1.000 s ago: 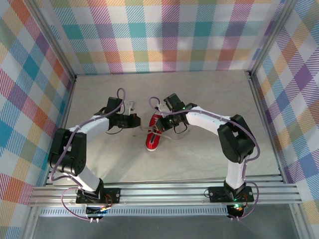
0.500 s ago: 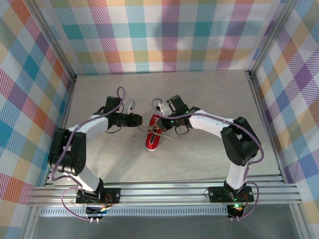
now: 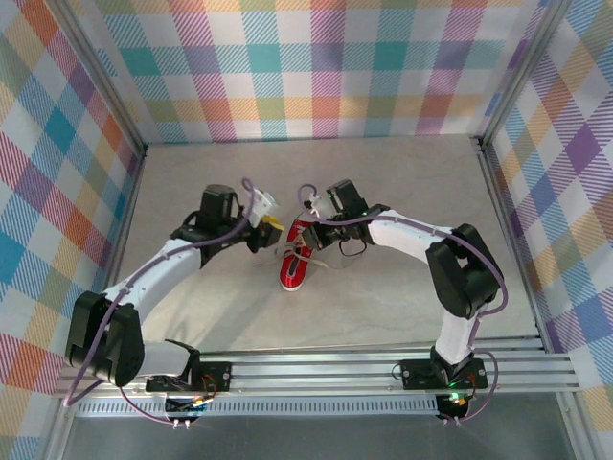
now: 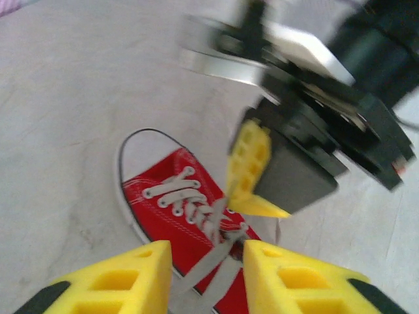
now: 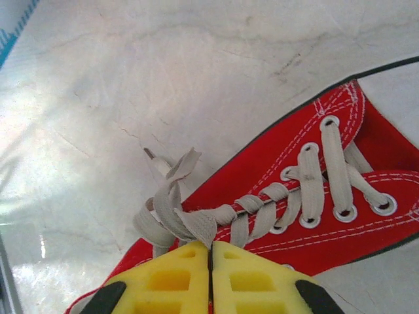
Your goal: Tie the shoes
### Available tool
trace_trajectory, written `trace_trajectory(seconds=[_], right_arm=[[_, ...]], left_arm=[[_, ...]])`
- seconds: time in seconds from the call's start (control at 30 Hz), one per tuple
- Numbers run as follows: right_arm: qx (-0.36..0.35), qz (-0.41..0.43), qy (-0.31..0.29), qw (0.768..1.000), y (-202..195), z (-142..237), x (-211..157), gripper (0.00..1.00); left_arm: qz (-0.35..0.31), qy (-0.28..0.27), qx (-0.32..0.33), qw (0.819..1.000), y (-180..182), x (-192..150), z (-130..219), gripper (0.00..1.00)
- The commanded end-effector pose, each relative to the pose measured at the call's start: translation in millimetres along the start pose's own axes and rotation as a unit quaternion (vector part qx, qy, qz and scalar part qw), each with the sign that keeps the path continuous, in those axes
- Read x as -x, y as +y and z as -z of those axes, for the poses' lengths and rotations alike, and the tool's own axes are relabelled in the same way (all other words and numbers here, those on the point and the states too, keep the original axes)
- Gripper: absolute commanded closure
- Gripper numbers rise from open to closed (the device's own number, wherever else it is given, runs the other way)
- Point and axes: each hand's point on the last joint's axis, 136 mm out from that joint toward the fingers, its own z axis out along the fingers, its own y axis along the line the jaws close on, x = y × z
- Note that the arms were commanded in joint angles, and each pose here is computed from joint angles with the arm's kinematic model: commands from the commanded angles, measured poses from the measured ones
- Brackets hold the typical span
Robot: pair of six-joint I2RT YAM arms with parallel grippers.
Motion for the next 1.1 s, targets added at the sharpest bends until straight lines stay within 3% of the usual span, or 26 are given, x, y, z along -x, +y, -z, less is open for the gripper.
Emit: trace_trajectory(seconds=[0.0, 0.17, 0.47, 1.07], right_arm=[[0.048, 0.007, -0.003, 0.999, 10.2, 1.4, 3.9, 0.92], [0.055, -0.009, 0.019, 0.998, 7.3, -4.7, -0.5, 0.93], [0.061, -0.021, 0.039, 0.997, 4.1, -8.5, -1.8, 0.94], [0.065, -0.031, 0.059, 0.996, 1.7, -11.4, -5.5, 0.94]], left_arm=[[-0.13, 0.052, 0.038, 0.989, -15.1, -18.7, -4.8, 0.69], [-0.223, 0.068, 0.068, 0.97, -30.0, -17.1, -15.0, 0.68], [-0.368, 0.13, 0.071, 0.918, -52.4, -32.5, -47.6, 0.71], [-0.407, 0.225, 0.082, 0.882, -36.8, -69.0, -80.9, 0.68]])
